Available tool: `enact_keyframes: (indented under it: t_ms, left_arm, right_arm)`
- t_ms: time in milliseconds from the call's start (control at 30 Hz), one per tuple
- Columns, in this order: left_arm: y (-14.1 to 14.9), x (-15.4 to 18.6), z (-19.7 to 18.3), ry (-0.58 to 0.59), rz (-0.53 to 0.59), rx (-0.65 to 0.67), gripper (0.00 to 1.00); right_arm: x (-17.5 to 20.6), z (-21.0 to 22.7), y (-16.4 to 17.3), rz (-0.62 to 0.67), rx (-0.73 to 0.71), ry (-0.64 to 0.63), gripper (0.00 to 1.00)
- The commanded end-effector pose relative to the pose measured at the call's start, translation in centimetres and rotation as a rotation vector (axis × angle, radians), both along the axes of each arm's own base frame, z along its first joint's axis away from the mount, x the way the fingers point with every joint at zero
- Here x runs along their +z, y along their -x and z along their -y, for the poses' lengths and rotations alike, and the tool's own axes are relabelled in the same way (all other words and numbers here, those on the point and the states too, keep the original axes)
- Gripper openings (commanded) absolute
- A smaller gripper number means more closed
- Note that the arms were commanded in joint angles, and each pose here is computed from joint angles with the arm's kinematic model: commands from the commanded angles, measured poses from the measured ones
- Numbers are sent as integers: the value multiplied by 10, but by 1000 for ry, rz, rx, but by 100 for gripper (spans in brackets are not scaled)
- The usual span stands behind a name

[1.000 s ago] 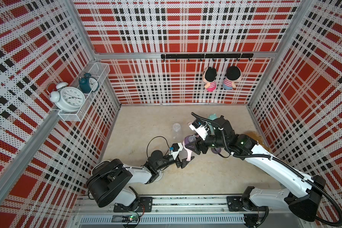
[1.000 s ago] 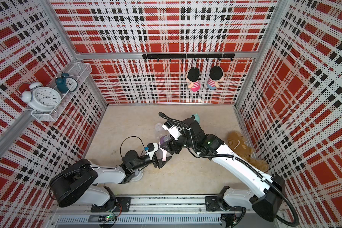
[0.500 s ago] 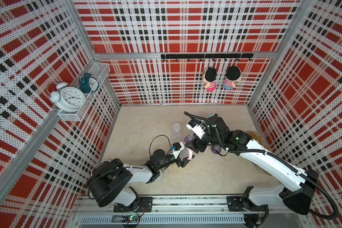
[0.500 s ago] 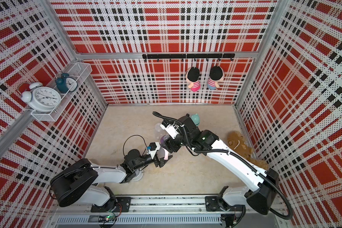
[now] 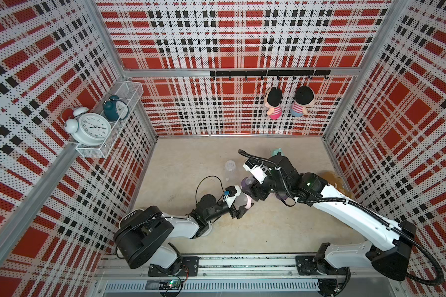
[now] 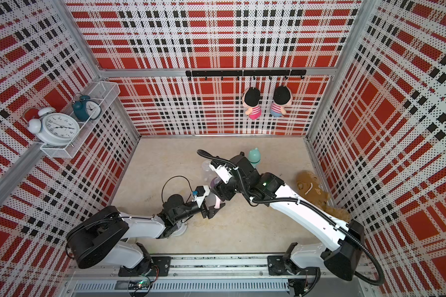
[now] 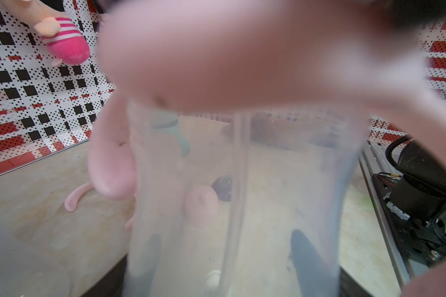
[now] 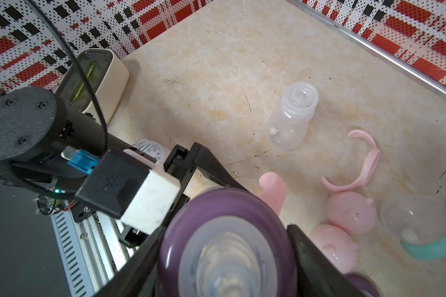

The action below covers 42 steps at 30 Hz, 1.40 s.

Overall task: Assemble the baby bottles
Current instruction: Screw the nipple onto the baby bottle.

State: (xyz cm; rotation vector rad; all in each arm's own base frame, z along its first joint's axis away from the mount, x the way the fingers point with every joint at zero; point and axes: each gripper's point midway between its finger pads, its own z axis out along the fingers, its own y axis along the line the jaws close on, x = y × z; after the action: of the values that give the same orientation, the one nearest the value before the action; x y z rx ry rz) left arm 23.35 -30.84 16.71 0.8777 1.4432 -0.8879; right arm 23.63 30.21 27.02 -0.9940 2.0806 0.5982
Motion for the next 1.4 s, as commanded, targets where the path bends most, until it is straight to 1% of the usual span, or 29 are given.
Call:
enact_keyframes:
  t_ms: [0,167,300,433,667,1100,1300,1367]
  left_arm:
    - [2,33,5,84,89,-22,0]
    - [3,35,3,87,101,-13,0]
    - [3,38,2,93,109,-8,0]
    - [4,39,2,94,113,-10,0]
    - [3,38,0,90,116,1,0]
    - [2,38,1,87,117,0,0]
    - [3,36,0,84,116,-1,0]
    - [4,35,0,83,115,-5,0]
  right_arm:
    - [14,2,1,45,-17,-57,66]
    - [17,2,1,51,-26,-79,69]
    - [18,1,2,50,-26,-96,70]
    - [17,-1,2,30,-19,-89,70]
    - [20,2,4,33,-18,-81,72]
    - [30,2,2,51,-9,-70,80]
    - [44,2,9,38,18,-86,85]
    - [48,2,13,16,32,-81,86]
